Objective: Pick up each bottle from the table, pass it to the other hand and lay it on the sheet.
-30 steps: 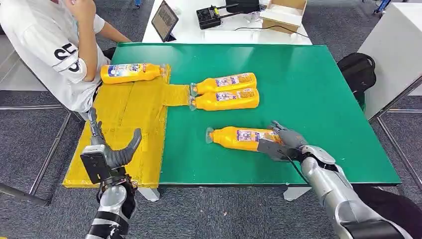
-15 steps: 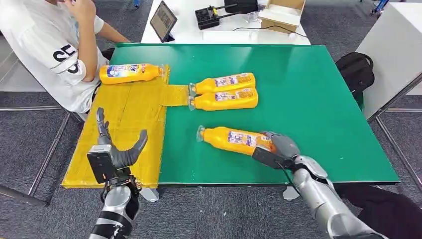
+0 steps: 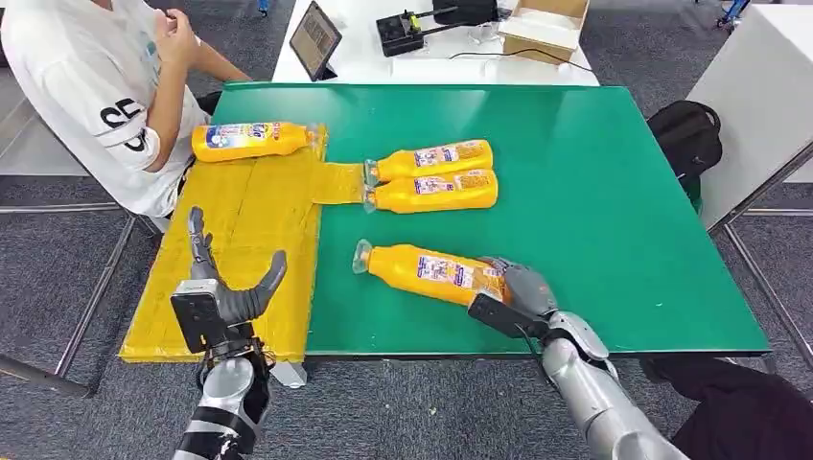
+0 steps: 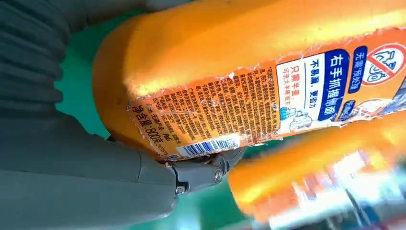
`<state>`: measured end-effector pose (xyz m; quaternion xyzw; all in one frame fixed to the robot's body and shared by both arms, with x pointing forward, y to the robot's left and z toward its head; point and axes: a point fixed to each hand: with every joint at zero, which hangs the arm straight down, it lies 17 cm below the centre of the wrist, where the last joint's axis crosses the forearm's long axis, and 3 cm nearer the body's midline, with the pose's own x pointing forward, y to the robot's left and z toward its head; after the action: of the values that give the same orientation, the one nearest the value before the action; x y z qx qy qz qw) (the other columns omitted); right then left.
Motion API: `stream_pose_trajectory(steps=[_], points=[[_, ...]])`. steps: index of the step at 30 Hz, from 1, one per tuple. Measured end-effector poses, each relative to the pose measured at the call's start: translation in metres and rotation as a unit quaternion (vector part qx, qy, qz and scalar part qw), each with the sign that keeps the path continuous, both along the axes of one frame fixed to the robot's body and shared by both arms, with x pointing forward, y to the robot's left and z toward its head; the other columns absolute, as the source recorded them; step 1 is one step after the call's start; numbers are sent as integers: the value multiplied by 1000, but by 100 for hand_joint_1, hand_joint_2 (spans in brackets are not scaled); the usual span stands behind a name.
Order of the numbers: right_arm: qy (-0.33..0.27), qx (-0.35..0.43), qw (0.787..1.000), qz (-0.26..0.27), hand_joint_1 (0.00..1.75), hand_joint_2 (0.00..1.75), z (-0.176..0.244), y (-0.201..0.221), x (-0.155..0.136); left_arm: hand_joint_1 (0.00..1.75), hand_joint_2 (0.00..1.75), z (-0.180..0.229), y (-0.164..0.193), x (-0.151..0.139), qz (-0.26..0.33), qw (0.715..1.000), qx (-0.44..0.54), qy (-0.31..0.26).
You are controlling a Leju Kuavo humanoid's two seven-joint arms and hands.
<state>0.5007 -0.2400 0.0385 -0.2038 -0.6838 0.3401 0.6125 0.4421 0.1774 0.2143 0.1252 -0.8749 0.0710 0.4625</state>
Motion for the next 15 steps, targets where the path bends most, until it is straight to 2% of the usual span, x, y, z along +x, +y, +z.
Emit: stream_pose_trajectory(steps=[5,8,15], points=[[-132,83,986,-68,175,175,69,-2,-6,0,175,-5,-11,1,-23,1000,-11,8],[-220,140,958,-121,175,175,119,-20,-29,0,175,-14,-22,1,-47,998,-27,21],[-313,213,905,-193,175,175,167,-61,-69,0,175,-21,-31,-1,-72,996,-46,31]])
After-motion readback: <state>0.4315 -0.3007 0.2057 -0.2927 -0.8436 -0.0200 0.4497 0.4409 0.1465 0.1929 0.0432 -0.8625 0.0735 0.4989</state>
